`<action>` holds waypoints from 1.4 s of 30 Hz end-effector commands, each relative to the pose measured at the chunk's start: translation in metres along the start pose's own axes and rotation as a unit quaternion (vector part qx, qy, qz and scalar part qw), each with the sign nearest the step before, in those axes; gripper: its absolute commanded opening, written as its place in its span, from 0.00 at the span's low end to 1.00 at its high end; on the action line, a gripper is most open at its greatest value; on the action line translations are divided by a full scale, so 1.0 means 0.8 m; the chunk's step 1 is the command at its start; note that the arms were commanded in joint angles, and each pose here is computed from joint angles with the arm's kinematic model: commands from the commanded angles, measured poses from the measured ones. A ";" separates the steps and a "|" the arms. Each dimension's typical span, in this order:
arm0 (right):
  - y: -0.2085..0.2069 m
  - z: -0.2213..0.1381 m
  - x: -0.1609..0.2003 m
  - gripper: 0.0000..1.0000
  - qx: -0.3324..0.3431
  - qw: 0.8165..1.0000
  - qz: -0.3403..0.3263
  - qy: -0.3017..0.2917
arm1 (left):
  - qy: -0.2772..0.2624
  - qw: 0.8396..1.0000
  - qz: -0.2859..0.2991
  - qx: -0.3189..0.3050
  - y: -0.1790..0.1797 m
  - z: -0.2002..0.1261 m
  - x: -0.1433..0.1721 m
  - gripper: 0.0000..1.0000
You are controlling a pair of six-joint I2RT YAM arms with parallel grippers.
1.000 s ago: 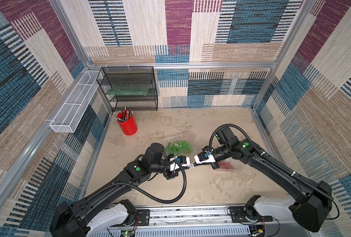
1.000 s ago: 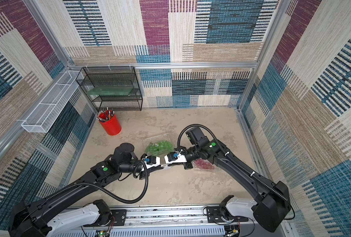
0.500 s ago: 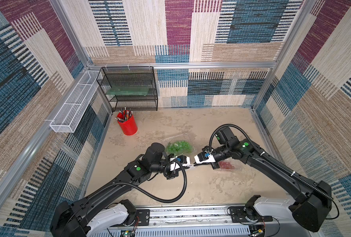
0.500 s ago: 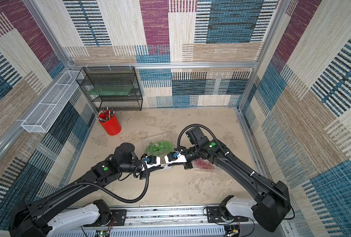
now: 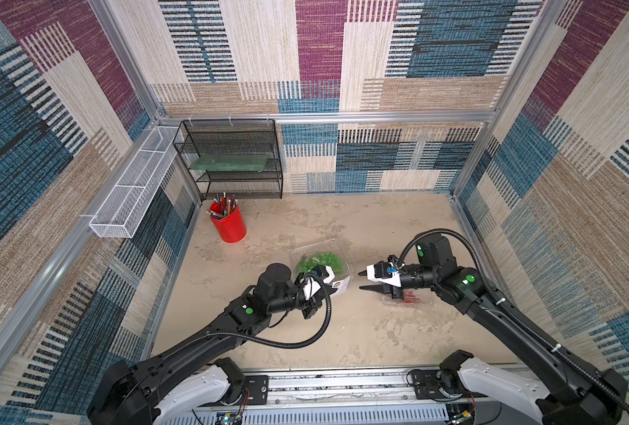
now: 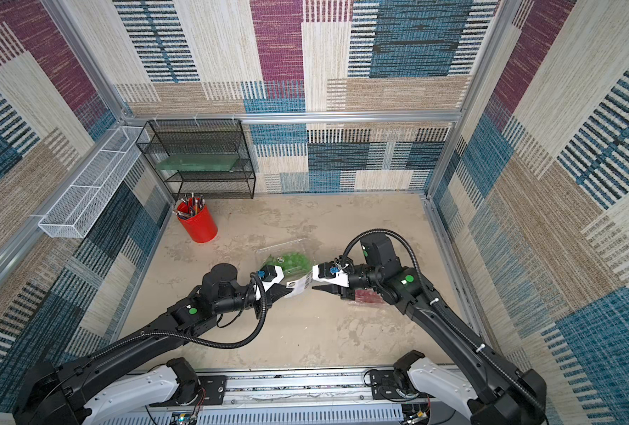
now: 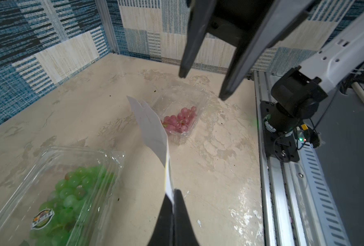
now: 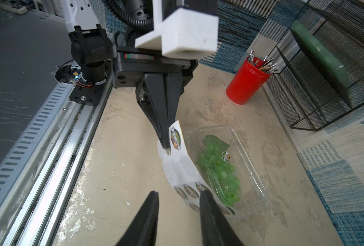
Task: Label fruit boxes
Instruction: Tear off the label from the label sticker.
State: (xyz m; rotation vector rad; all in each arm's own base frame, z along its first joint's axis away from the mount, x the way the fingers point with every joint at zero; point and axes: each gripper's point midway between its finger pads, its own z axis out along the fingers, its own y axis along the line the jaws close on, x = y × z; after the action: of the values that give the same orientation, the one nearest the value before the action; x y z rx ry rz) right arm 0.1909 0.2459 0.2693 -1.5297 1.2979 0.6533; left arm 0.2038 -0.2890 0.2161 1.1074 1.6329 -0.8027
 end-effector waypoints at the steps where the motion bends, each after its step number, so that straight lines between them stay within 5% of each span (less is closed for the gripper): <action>1: -0.016 -0.011 -0.035 0.42 0.048 0.997 0.004 -0.065 | -0.057 0.997 -0.037 -0.040 0.018 0.000 -0.030 0.00; 13: 0.012 0.029 -0.045 0.43 0.007 0.990 0.096 -0.104 | -0.062 0.997 0.018 -0.031 0.007 0.012 -0.035 0.00; 42: 0.001 0.068 -0.021 0.38 -0.034 0.983 0.154 -0.096 | -0.046 0.992 0.116 -0.005 -0.013 0.011 -0.034 0.00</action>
State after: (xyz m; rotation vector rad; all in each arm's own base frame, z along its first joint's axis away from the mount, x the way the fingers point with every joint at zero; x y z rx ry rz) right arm 0.1965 0.2980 0.2515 -1.2970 1.4370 0.9975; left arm 0.2047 -0.3055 0.2358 1.1682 1.4422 -0.6872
